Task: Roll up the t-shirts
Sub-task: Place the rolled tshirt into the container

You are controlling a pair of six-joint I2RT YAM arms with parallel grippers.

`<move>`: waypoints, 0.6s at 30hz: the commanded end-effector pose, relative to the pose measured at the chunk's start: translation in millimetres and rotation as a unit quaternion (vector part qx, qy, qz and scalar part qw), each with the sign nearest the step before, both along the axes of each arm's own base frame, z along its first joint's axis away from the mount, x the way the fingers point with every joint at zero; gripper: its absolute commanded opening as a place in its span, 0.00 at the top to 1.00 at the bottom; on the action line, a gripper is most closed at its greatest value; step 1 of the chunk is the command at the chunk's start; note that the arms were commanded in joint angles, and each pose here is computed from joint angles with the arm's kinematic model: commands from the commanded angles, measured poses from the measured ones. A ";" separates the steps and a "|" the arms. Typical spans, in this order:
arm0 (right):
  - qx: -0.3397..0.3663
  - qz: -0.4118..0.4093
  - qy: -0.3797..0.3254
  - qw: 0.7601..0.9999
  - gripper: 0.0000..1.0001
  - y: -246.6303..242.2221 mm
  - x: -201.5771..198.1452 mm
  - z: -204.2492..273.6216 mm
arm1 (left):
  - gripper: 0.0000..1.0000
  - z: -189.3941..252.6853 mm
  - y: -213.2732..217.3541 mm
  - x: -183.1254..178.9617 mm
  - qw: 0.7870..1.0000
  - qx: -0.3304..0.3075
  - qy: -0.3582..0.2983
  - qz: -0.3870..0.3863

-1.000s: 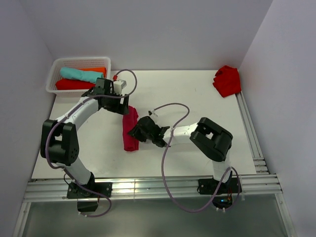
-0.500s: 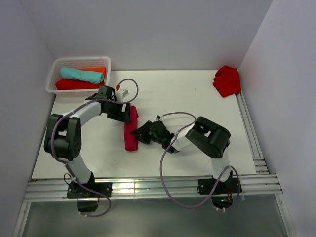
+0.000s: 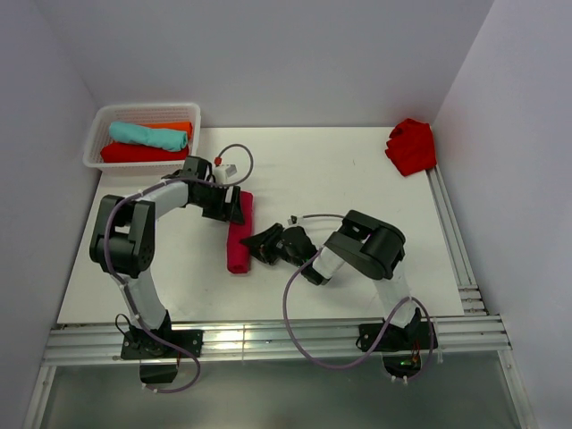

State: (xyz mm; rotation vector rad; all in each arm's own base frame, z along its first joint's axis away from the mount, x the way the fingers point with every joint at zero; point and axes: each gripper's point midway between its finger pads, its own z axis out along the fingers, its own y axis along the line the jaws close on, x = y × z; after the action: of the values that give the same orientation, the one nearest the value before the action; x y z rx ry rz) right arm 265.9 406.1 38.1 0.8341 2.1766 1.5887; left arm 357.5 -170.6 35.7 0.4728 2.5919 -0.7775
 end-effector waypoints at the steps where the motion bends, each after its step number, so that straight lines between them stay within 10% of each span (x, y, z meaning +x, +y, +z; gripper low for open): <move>1: -0.090 0.023 0.079 0.993 0.85 -24.4 -33.0 -72.4 | 0.16 -17.5 -3.2 0.3 1.000 0.006 0.020 0.006; 10: -0.091 0.021 0.080 0.992 0.85 -23.8 -31.4 -73.5 | 0.36 -36.5 -15.3 -1.7 0.999 0.013 0.043 0.002; 16: -0.104 0.022 0.076 0.991 0.83 -25.6 -29.4 -73.1 | 0.95 -36.0 -21.6 1.0 0.999 0.015 0.046 -0.006; 18: -0.111 0.021 0.072 0.991 0.77 -25.8 -27.4 -70.9 | 1.00 -29.7 -23.1 5.2 0.999 0.012 0.039 -0.009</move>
State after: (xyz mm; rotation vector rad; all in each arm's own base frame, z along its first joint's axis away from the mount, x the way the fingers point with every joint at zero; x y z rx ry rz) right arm 268.9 403.0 33.5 0.8701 2.1677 1.5933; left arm 357.4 -202.4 34.0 0.4682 2.6200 -0.9159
